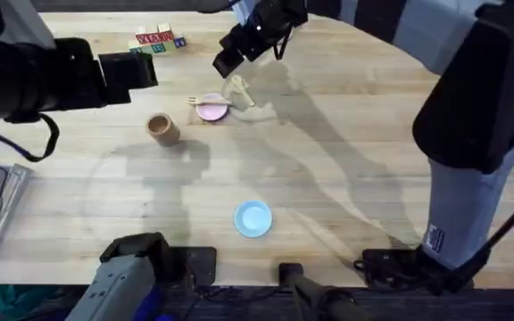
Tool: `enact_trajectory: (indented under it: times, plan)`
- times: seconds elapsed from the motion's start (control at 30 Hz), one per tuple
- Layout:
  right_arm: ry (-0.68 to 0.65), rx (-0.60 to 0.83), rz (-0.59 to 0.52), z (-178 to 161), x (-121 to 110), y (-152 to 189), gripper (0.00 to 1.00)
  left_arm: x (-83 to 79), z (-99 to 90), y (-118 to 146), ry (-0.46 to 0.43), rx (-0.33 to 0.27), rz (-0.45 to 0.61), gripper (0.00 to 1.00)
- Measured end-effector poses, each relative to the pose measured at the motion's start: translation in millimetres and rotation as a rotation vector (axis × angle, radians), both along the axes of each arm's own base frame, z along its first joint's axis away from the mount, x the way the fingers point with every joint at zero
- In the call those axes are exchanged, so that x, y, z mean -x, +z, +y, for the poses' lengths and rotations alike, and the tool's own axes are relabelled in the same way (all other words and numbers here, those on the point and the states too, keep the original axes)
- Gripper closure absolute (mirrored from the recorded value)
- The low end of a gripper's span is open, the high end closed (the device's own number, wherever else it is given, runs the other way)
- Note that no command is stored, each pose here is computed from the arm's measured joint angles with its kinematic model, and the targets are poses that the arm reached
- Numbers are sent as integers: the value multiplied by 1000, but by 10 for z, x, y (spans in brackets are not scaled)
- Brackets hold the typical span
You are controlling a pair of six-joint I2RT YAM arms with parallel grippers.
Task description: Pick up a utensil and set it on the pink plate, then put the other utensil in the container.
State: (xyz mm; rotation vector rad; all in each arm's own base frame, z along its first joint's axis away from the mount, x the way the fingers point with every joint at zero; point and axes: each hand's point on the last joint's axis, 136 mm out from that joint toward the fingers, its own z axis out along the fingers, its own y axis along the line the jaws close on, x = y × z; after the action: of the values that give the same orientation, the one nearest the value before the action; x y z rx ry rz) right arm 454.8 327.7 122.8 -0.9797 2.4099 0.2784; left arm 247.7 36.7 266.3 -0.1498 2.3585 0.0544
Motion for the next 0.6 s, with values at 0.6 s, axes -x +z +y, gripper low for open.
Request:
enact_trajectory:
  times: [0.6]
  plan:
    - [-131,54,83,-18,-11,-532,104,1,0,-1,0,0,0,7]
